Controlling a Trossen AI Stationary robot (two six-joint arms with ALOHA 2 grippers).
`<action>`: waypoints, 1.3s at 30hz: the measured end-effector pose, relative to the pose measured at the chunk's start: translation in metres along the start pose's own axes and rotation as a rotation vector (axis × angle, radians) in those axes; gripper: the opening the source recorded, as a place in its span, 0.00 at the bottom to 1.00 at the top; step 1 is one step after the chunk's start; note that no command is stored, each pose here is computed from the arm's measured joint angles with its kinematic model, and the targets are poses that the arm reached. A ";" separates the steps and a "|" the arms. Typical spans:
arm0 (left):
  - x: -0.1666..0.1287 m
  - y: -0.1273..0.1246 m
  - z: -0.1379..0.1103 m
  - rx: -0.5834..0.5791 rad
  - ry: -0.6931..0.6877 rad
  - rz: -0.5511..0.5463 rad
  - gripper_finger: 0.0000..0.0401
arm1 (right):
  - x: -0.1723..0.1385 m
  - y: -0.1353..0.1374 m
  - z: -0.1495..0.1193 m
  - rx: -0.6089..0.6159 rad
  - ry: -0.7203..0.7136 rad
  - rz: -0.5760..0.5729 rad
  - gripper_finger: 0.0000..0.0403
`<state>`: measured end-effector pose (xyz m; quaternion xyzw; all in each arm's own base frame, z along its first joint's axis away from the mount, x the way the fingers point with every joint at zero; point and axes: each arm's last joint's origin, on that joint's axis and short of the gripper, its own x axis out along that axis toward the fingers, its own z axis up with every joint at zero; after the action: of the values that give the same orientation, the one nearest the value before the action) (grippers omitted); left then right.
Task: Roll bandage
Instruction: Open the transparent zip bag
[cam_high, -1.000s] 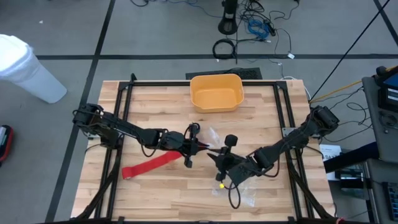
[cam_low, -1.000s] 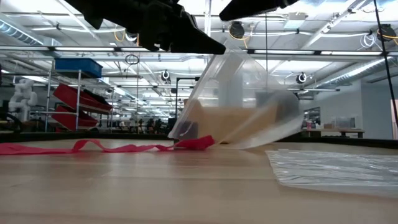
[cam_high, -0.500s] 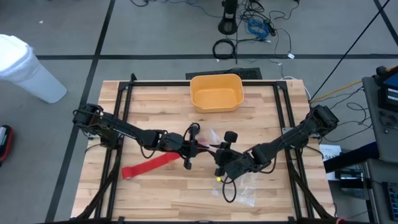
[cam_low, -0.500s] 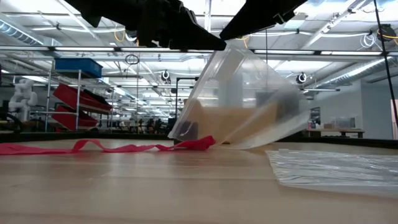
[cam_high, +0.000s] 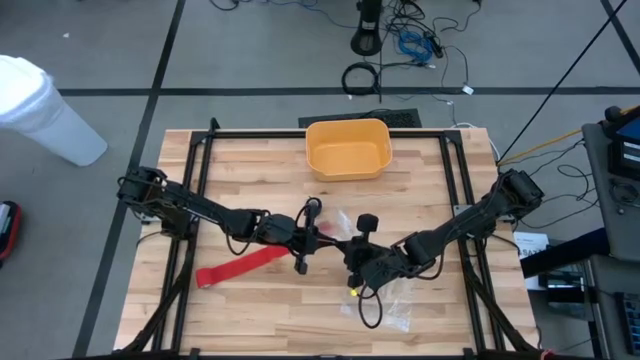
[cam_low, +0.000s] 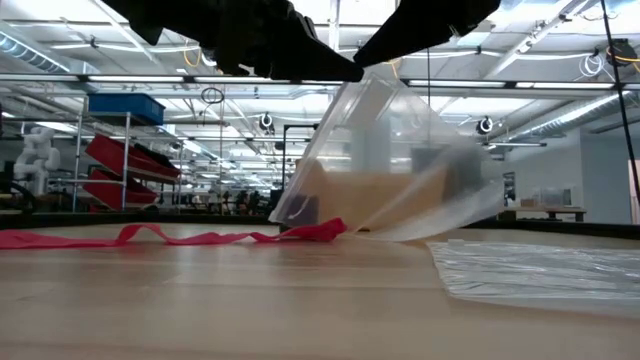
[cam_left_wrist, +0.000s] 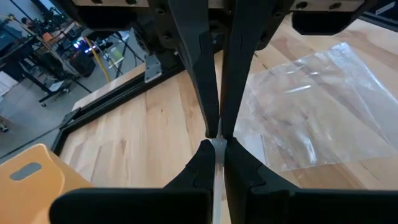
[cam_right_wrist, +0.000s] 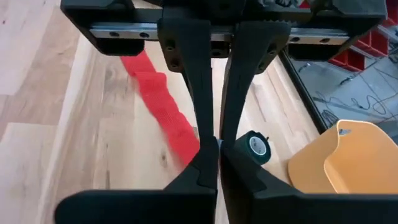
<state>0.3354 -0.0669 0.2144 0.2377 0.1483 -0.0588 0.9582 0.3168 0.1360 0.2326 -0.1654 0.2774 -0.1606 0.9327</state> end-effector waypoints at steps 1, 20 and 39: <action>0.000 0.000 0.000 -0.001 0.000 0.000 0.03 | 0.002 0.001 -0.001 -0.009 0.000 -0.004 0.00; 0.000 0.007 0.007 -0.182 -0.034 0.036 0.03 | 0.000 0.040 -0.014 -0.326 -0.025 -0.632 0.00; 0.000 0.003 0.004 -0.159 -0.015 -0.007 0.03 | -0.028 0.035 0.006 -0.156 -0.151 -0.344 0.00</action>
<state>0.3374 -0.0657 0.2188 0.1597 0.1463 -0.0519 0.9749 0.3058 0.1796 0.2365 -0.2939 0.1858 -0.2828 0.8939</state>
